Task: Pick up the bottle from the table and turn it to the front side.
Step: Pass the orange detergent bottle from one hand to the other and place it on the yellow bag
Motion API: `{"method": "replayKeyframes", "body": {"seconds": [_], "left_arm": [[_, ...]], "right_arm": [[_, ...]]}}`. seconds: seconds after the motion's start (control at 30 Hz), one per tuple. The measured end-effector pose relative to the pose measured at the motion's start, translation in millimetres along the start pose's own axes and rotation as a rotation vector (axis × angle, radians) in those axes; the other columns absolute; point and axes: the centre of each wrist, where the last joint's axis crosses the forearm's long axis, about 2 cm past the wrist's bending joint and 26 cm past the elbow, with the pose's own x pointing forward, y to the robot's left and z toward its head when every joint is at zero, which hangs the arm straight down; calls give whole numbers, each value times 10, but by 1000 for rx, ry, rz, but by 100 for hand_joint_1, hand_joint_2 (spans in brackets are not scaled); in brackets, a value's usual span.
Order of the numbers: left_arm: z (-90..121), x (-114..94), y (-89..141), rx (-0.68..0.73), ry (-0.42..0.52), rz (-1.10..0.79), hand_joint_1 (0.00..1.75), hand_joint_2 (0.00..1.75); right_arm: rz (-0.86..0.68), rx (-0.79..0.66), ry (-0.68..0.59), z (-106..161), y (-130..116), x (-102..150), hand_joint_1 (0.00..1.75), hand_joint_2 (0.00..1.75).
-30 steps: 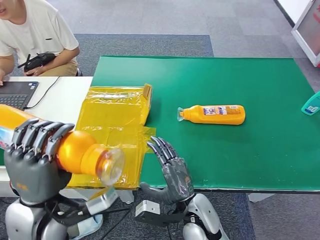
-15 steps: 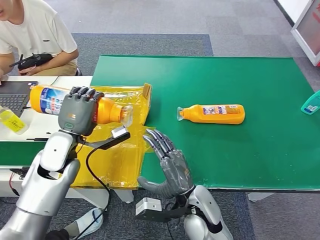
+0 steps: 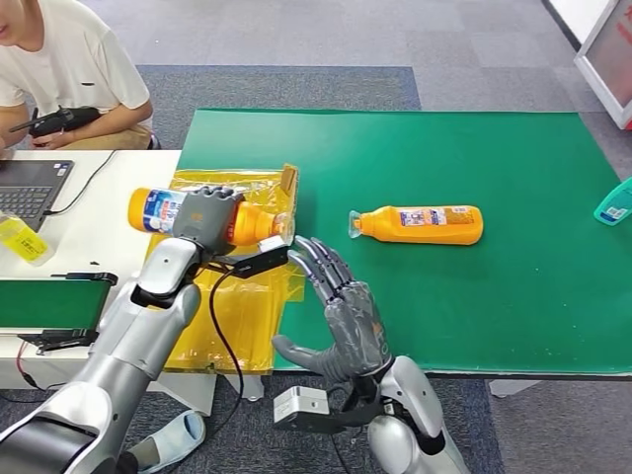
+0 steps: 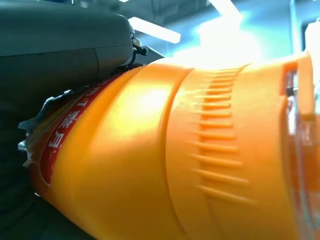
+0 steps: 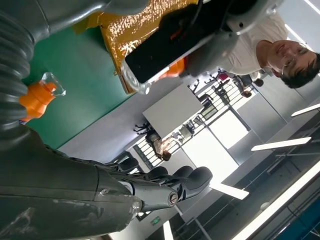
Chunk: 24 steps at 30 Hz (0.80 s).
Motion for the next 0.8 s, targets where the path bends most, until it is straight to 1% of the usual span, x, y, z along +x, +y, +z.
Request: {"method": "replayKeyframes", "body": {"seconds": [0.1,0.2,0.4,0.43,0.5,0.53,0.57,0.63,0.8], "left_arm": [[75,-54,-255,-68,14,65,175,175],[168,-52,-459,-129,23,103,175,175],[240,53,-640,-221,21,137,175,175],[246,84,-661,-234,18,142,164,175],[251,144,-687,-248,15,151,77,175],[250,166,-694,-249,18,153,33,131],[247,179,-697,-249,24,155,0,87],[244,182,-702,-250,37,160,0,0],[256,157,-725,-262,36,171,0,0]], "right_arm": [[5,-10,-3,10,-35,-4,0,175],[8,-20,-4,10,-64,-8,0,175],[7,-33,-11,10,-96,-22,0,175],[8,-35,-14,7,-101,-22,0,175],[10,-38,-19,3,-112,-19,0,175],[12,-40,-20,1,-119,-18,0,175],[14,-42,-20,1,-126,-17,0,175],[19,-45,-15,8,-141,-27,0,175],[30,-54,6,43,-184,-81,0,175]]}}
